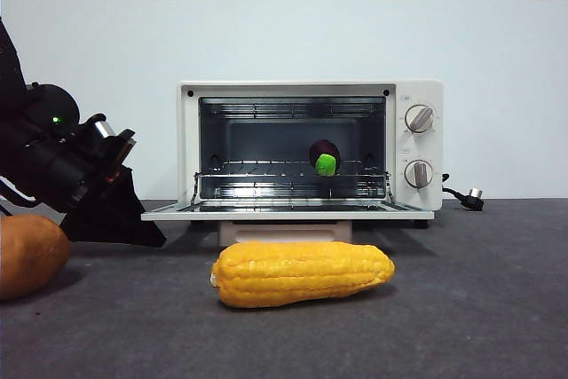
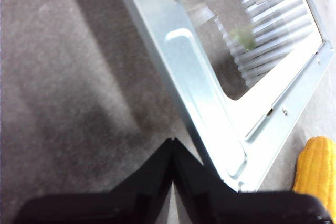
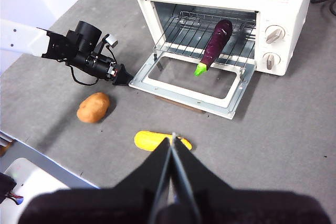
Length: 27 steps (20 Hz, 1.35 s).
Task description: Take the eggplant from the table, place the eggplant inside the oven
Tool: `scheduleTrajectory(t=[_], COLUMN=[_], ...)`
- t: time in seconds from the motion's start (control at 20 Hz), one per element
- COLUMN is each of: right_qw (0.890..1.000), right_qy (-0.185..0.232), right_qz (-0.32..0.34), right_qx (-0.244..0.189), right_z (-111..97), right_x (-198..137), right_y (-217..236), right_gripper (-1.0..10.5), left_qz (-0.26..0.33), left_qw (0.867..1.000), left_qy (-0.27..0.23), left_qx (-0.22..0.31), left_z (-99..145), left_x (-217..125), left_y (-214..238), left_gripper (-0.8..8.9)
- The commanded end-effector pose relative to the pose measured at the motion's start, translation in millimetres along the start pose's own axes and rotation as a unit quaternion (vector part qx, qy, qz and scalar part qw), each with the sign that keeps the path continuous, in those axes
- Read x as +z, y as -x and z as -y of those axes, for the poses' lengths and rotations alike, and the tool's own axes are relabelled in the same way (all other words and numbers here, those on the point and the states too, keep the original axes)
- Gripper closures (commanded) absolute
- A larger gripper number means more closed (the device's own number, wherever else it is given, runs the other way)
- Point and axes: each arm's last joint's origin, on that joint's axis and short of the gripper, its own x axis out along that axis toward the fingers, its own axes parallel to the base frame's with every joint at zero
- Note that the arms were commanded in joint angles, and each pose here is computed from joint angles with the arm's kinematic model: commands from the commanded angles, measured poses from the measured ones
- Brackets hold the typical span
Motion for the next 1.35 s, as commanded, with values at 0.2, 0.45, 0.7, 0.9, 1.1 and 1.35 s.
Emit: scheduleTrajectory(t=[0.2, 0.45, 0.7, 0.9, 1.1, 1.35], right_qw=[1.000, 1.000, 1.000, 1.000, 1.000, 1.000], right_qy=[-0.006, -0.007, -0.007, -0.007, -0.006, -0.006], right_qz=[-0.008, -0.008, -0.008, -0.008, -0.008, -0.008], right_qx=[-0.008, -0.009, -0.009, -0.010, -0.009, -0.009], right_z=[0, 0, 0, 1, 1, 0], right_x=[-2, -2, -2, -2, -2, -2], right_y=[1, 1, 1, 1, 1, 1], right_gripper=[9.6, 9.6, 9.6, 9.6, 9.6, 9.6], left_qz=[0.008, 0.023, 0.036, 0.065, 0.095, 0.106], left_qw=[0.997, 0.994, 0.992, 0.989, 0.988, 0.988], left_qy=[0.019, 0.022, 0.026, 0.001, -0.029, -0.045], left_qx=[-0.070, -0.101, -0.122, -0.131, -0.121, -0.102], left_z=[-1, 0, -1, 9, 24, 29], left_x=[-1, 4, 10, 28, 51, 60], left_y=[-7, -6, 2, 20, 37, 37], left_gripper=[8.20, 8.20, 8.20, 8.20, 8.20, 8.20])
